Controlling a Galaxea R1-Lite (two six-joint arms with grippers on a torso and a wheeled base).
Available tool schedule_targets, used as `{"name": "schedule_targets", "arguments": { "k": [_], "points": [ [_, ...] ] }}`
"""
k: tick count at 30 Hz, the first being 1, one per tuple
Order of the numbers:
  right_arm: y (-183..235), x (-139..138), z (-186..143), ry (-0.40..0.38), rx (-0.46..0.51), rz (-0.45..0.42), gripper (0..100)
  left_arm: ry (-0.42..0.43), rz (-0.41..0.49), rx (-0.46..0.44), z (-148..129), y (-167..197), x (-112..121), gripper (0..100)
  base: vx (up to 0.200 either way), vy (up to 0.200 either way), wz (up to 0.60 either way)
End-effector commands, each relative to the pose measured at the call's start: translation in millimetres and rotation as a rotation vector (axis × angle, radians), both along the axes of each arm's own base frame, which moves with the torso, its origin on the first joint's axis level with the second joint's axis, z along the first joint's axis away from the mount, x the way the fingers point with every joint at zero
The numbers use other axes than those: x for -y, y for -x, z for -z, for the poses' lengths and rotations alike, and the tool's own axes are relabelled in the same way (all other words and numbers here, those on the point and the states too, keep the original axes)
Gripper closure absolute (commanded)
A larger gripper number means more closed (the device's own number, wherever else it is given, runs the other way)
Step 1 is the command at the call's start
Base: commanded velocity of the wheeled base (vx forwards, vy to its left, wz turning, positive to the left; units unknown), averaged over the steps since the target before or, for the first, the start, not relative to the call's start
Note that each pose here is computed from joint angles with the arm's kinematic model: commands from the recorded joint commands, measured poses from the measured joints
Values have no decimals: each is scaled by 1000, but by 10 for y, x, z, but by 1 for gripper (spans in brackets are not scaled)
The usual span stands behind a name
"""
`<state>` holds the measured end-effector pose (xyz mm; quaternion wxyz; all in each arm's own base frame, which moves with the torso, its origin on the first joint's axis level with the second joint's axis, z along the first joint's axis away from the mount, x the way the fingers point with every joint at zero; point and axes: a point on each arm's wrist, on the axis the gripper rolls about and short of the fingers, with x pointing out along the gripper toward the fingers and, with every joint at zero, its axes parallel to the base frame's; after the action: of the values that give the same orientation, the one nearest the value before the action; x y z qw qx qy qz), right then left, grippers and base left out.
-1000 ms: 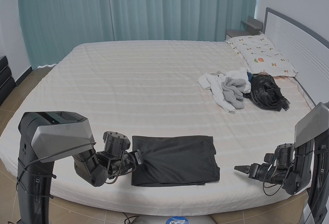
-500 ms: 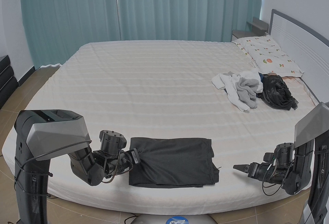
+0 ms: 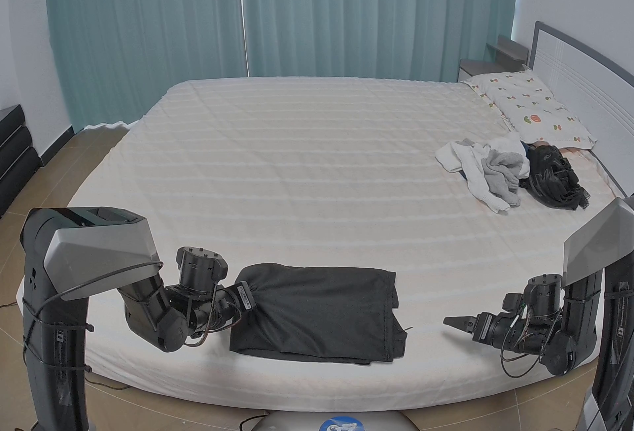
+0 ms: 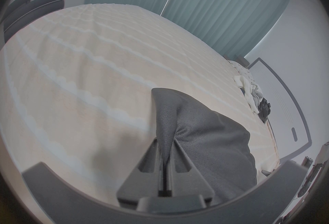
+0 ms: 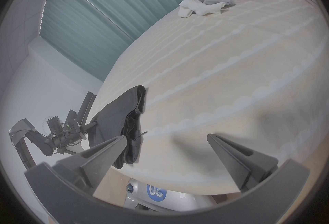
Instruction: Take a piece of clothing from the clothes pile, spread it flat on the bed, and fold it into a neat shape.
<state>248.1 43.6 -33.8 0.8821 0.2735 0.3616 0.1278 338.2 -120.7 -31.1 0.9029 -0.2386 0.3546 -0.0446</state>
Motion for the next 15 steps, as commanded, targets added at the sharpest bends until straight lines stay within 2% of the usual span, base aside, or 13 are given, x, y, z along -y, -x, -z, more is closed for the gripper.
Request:
{"name": "schedule_targets", "arguments": {
  "k": [1,13,15],
  "points": [
    [-7,-21,-3,-2,8,-8,0,-1,-12,-6,18,-9,-44,100,0,200,0],
    [-37,-102,-7,-7,24,-35,0,-7,-26,-25,33,35,-105,100,0,200,0],
    [-39,-106,-4,-9,22,-35,0,-7,-26,-26,39,36,-105,100,0,0,0]
  ]
}}
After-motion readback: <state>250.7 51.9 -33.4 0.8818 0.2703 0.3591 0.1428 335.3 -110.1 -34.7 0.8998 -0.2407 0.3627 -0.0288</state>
